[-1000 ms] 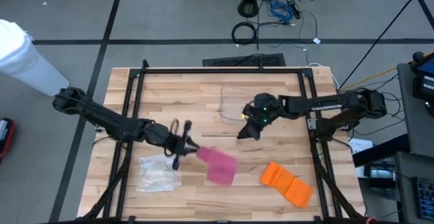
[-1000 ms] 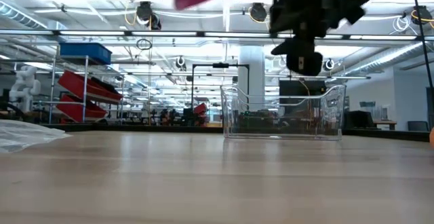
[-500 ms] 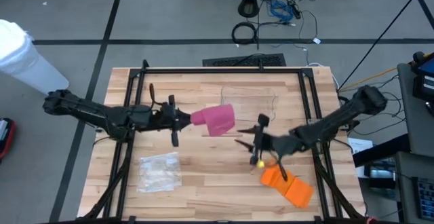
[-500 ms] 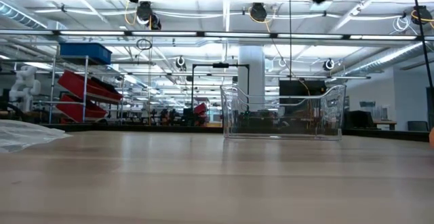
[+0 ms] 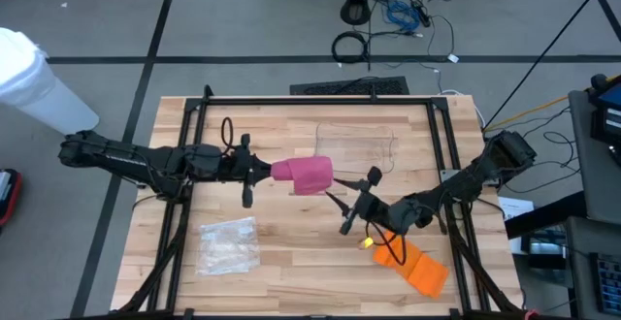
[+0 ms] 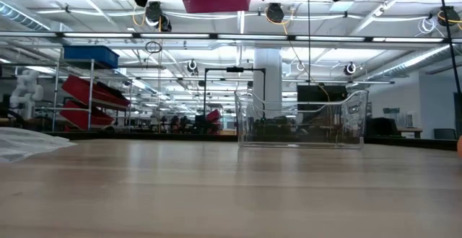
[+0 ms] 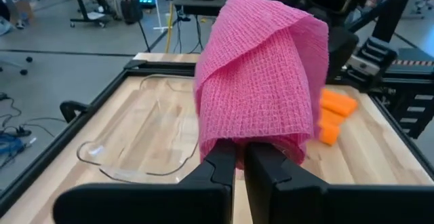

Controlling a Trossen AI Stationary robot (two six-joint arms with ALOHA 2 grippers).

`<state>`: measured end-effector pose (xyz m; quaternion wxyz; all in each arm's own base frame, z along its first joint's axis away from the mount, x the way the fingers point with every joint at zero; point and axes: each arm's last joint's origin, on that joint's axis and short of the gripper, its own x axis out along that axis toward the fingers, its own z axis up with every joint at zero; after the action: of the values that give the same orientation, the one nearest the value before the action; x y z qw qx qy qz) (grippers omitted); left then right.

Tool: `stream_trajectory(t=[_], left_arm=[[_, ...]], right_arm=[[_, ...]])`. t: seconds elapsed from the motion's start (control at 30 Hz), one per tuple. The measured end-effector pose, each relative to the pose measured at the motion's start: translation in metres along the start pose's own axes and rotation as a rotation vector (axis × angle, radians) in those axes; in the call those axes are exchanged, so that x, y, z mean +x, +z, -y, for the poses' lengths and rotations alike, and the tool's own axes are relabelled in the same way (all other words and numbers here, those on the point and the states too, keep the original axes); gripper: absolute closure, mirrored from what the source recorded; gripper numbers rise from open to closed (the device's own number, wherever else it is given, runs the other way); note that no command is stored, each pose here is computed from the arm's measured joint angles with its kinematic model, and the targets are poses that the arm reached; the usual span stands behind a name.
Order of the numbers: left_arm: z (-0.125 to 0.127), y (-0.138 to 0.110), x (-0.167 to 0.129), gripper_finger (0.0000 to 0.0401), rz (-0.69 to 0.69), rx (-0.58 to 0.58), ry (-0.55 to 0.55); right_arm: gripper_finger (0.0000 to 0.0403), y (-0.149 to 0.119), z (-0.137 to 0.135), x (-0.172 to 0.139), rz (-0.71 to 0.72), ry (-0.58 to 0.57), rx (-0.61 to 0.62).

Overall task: Roll bandage
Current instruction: Roll the pink bandage

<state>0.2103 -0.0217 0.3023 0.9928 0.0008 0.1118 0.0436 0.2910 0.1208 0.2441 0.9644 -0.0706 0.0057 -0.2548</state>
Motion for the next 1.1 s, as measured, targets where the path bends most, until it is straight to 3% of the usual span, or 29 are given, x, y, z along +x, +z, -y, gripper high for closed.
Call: stream_trajectory(t=[0.23, 0.33, 0.5, 0.67, 0.83, 0.93, 1.1], left_arm=[[0.0, -0.001, 0.0, 0.0384, -0.012, 0.029, -0.002], [0.0, -0.002, 0.0, 0.0384, -0.02, 0.032, -0.002], [0.001, -0.003, 0.0, 0.0384, -0.035, 0.16, -0.004], [0.0, -0.007, -0.001, 0.0384, -0.078, 0.181, 0.039], [-0.001, -0.018, -0.002, 0.0384, -0.182, 0.233, 0.042], [-0.001, -0.024, 0.0, 0.0384, -0.242, 0.267, 0.033], [0.006, -0.03, 0.007, 0.0384, -0.272, 0.288, -0.059]], right_arm=[[0.0213, -0.004, 0.005, 0.014, 0.001, 0.159, 0.095], [0.0249, -0.006, 0.008, 0.019, -0.014, 0.182, 0.118], [0.0382, -0.009, 0.012, 0.024, -0.034, 0.186, 0.133], [0.0401, -0.003, 0.012, 0.021, -0.025, 0.263, 0.176], [0.0403, 0.03, 0.022, 0.002, 0.068, 0.343, 0.239], [0.0403, 0.048, 0.037, -0.006, 0.121, 0.322, 0.238], [0.0403, 0.051, 0.061, 0.001, 0.068, 0.148, 0.186]])
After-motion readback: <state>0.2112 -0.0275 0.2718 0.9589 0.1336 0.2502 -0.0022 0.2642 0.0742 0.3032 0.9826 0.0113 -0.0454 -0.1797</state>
